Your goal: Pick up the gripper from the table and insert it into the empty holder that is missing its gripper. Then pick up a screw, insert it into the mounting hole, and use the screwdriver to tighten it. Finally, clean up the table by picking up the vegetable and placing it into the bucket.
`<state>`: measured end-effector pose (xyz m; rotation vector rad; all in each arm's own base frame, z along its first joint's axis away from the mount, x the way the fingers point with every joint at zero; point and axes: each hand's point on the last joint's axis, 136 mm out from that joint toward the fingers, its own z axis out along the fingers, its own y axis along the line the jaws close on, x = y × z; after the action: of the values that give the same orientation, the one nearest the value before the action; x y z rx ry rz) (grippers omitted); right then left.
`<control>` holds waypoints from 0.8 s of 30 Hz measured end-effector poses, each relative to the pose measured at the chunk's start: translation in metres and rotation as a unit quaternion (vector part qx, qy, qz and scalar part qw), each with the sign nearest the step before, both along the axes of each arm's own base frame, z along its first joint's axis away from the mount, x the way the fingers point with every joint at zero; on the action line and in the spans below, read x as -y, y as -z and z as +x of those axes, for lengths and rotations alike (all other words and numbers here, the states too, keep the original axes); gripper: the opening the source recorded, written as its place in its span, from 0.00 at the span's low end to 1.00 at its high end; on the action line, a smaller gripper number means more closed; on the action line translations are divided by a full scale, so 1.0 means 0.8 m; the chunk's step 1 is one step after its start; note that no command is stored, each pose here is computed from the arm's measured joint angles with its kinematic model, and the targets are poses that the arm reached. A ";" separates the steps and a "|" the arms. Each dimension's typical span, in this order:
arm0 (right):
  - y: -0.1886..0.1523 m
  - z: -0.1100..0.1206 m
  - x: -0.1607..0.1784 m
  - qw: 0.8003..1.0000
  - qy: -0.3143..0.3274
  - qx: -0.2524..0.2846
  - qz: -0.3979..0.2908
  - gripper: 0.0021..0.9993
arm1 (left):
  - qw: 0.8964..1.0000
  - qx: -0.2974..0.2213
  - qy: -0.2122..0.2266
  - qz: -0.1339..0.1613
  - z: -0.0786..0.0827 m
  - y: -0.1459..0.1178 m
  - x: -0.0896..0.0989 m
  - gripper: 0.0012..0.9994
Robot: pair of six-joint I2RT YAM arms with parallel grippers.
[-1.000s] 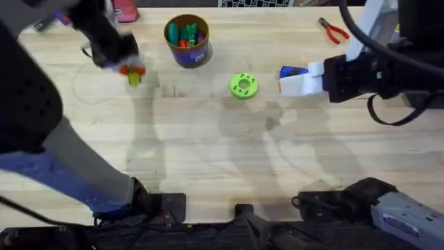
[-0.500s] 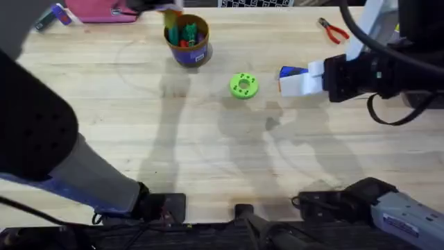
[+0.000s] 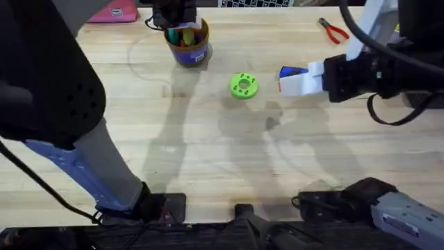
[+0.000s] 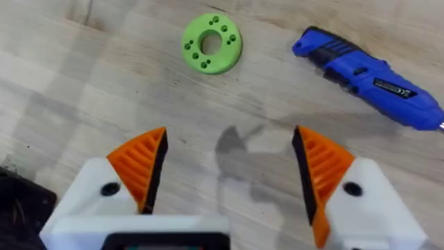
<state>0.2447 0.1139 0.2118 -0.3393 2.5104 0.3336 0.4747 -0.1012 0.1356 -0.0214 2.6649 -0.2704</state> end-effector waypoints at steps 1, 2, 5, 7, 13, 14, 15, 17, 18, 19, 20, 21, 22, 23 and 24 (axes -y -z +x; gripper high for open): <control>0.000 0.000 0.000 1.000 0.000 0.000 0.000 0.99 | 1.000 0.001 -0.001 -0.001 0.000 -0.001 0.000 0.32; 0.000 0.000 0.000 1.000 0.000 0.000 0.000 0.99 | 1.000 0.001 -0.001 -0.001 0.000 -0.002 0.000 0.46; 0.000 0.000 0.000 1.000 0.000 0.000 0.000 0.99 | 1.000 -0.007 -0.002 0.000 -0.007 -0.002 -0.001 0.93; 0.000 0.000 0.000 1.000 0.000 0.000 0.000 0.99 | 1.000 -0.012 -0.002 0.001 -0.012 -0.006 -0.002 0.98; 0.000 0.000 0.000 1.000 0.000 0.000 0.000 0.99 | 1.000 0.011 0.000 0.010 -0.051 -0.072 -0.013 0.99; 0.000 0.000 0.000 1.000 0.000 0.000 0.000 1.00 | 1.000 0.015 0.001 0.013 -0.062 -0.087 -0.016 0.99; 0.000 0.000 0.000 1.000 0.000 0.000 0.000 0.99 | 1.000 0.020 0.003 0.015 -0.076 -0.103 -0.019 0.99; 0.000 0.000 0.000 1.000 0.000 0.000 0.000 0.99 | 0.999 0.028 0.006 0.021 -0.102 -0.130 -0.024 0.99; 0.000 0.000 0.000 1.000 0.000 -0.001 0.000 0.99 | 0.999 0.033 0.008 0.023 -0.115 -0.142 -0.026 0.99; 0.000 0.000 0.000 1.000 0.002 -0.001 0.001 0.99 | 0.999 0.043 0.011 0.024 -0.128 -0.156 -0.027 0.99; 0.000 0.000 0.000 1.000 0.004 -0.002 0.002 0.99 | 0.998 0.054 0.013 0.024 -0.138 -0.166 -0.027 0.99; 0.000 0.000 0.000 1.000 0.006 -0.003 0.004 0.99 | 0.998 0.064 0.017 0.023 -0.150 -0.174 -0.027 0.99; 0.000 0.000 0.000 1.000 0.007 -0.003 0.004 0.99 | 0.997 0.071 0.020 0.022 -0.162 -0.178 -0.027 0.99; 0.000 0.000 0.000 1.000 0.008 -0.003 0.005 0.99 | 0.997 0.073 0.024 0.023 -0.177 -0.178 -0.027 0.99; -0.001 -0.001 0.000 1.000 0.009 -0.002 0.006 0.99 | 0.997 0.074 0.027 0.024 -0.190 -0.175 -0.028 0.99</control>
<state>0.2442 0.1137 0.2126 -0.3115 2.5130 0.3430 0.3224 -0.0787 0.2758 0.0819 2.5269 -0.2167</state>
